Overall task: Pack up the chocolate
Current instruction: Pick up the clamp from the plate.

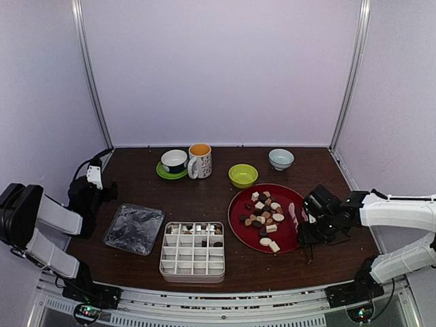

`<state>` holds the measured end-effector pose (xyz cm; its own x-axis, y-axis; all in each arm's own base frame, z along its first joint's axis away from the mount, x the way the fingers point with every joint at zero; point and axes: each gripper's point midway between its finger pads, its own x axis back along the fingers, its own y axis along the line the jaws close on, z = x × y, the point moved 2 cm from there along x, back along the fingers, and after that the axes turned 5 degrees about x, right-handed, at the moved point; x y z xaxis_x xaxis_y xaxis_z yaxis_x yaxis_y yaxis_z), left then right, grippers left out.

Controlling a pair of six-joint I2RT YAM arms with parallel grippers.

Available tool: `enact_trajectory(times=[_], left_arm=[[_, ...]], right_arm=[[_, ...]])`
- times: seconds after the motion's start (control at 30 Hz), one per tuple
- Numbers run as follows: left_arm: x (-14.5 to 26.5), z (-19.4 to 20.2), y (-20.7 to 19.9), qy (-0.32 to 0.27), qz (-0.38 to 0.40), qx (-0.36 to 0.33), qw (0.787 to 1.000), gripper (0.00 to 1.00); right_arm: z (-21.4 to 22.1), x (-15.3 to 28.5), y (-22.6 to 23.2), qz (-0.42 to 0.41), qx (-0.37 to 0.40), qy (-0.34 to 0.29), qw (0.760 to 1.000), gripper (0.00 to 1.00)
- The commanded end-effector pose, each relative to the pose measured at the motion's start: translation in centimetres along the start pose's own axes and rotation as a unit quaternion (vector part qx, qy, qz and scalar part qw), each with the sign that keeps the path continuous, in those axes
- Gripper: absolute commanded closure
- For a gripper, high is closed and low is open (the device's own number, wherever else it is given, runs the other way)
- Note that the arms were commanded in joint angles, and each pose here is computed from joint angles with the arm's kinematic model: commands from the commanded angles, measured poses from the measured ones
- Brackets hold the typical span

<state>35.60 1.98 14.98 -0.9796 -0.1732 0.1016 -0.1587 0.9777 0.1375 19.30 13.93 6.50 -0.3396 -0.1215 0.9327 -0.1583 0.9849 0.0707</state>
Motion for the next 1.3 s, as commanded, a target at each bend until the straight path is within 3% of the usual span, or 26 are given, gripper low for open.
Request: enact_trajectory(times=[0.0,0.23,0.3,0.53,1.27], left_arm=[[-0.3,-1.2,0.5,-0.020,-0.009,0.006,1.000,0.02],[-0.3,-1.2,0.5,-0.021,-0.009,0.005,1.000,0.02],[-0.3,-1.2,0.5,-0.020,-0.010,0.005,1.000,0.02],[-0.3,-1.2,0.5,-0.020,-0.009,0.005,1.000,0.02],[-0.3,-1.2,0.5,-0.020,-0.010,0.005,1.000,0.02]], right_arm=[[-0.4,-0.4,0.2,0.014,-0.001,-0.014,1.000,0.46],[-0.1,-0.9,0.3,0.028,0.008,0.001,1.000,0.54],[-0.1,-0.9,0.4,0.030,0.008,0.001,1.000,0.63],[-1.5,1.3,0.5,0.029,0.008,-0.039,0.999,0.77],[-4.4,3.9,1.2,0.023,0.023,-0.086,0.996,0.77]])
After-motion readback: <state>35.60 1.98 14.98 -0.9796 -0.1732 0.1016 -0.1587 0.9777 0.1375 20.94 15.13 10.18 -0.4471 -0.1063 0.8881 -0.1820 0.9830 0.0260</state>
